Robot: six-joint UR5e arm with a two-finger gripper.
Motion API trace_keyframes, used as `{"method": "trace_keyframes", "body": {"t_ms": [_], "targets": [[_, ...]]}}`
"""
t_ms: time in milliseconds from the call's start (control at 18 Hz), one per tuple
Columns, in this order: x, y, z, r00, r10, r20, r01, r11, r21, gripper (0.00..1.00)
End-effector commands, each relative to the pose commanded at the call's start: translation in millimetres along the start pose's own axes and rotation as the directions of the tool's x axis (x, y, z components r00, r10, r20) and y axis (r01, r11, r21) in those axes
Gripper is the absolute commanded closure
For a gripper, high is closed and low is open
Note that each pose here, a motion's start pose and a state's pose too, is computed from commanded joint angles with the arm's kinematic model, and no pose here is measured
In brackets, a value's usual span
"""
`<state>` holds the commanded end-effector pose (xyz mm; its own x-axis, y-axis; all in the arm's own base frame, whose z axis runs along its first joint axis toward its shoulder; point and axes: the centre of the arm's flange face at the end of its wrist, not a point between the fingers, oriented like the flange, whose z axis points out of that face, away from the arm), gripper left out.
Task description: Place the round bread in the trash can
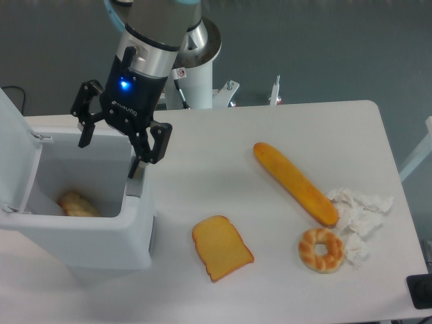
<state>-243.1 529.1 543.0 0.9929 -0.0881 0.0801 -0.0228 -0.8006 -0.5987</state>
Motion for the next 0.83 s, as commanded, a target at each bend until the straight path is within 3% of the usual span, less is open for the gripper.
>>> {"method": "trace_keyframes", "body": {"t_ms": [167, 444, 611, 833], "targets": [[-7, 1, -3, 0.995, 0.075, 0.067, -0.071, 0.996, -0.048, 0.00], [-19, 11, -6, 0.967, 0.188, 0.170, -0.157, 0.971, -0.180, 0.00], [-21, 17, -4, 0.951, 0.248, 0.184, -0.202, 0.951, -0.236, 0.00], [-19, 17, -8, 0.948, 0.256, 0.191, -0.208, 0.948, -0.240, 0.00]]}}
